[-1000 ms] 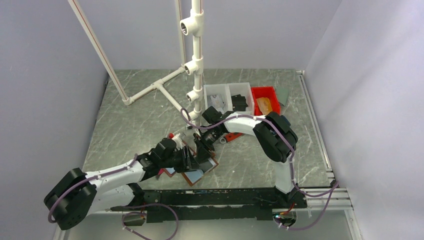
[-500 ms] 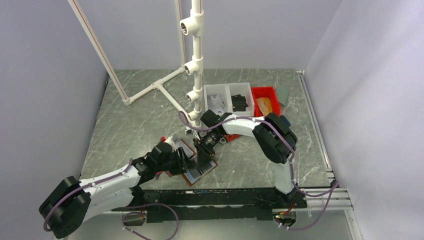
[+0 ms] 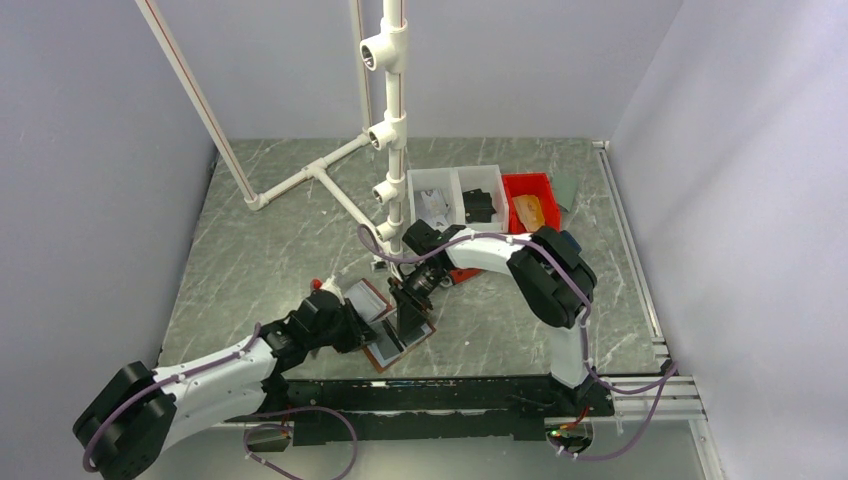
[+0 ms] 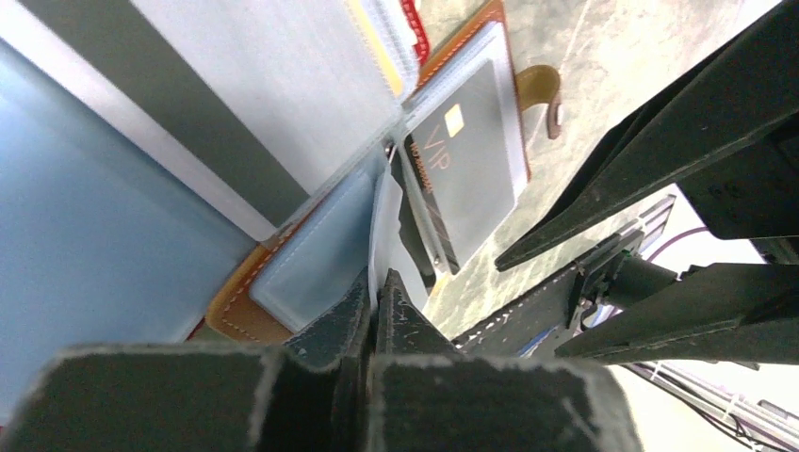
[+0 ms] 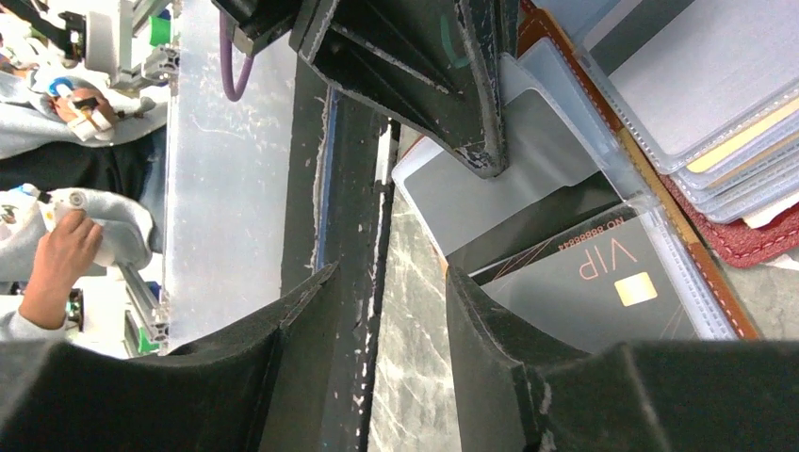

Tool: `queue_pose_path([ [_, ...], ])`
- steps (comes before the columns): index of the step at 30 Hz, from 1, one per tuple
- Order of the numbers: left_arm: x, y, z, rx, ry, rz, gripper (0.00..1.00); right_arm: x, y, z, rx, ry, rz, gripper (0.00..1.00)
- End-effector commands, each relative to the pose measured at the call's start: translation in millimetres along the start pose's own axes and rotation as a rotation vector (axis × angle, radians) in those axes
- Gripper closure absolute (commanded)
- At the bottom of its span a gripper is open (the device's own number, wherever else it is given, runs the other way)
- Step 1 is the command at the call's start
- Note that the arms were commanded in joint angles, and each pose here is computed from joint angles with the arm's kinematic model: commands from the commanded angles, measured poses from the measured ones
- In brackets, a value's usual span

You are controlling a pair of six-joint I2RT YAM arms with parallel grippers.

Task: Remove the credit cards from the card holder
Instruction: Remove the credit card from the card holder.

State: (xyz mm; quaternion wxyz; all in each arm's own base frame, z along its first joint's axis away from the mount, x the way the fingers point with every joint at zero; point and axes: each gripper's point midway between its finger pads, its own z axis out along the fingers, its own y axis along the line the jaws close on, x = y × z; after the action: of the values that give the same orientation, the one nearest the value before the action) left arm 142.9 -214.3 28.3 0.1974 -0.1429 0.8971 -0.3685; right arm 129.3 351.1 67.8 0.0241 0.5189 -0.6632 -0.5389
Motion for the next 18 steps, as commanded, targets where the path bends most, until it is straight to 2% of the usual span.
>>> queue_pose_path([
  [1, -4, 4, 0, -0.015, -0.018, 0.047, 1.0, -8, 16, -10, 0.017, -0.019, -0.118, 0.53],
  [11, -5, -24, -4, 0.16, -0.024, 0.233, 1.0, 9, 6, -31, 0.165, 0.044, -0.276, 0.55],
  [18, -9, -47, -9, 0.286, -0.063, 0.351, 1.0, 5, 12, -51, 0.184, -0.016, -0.364, 0.54],
])
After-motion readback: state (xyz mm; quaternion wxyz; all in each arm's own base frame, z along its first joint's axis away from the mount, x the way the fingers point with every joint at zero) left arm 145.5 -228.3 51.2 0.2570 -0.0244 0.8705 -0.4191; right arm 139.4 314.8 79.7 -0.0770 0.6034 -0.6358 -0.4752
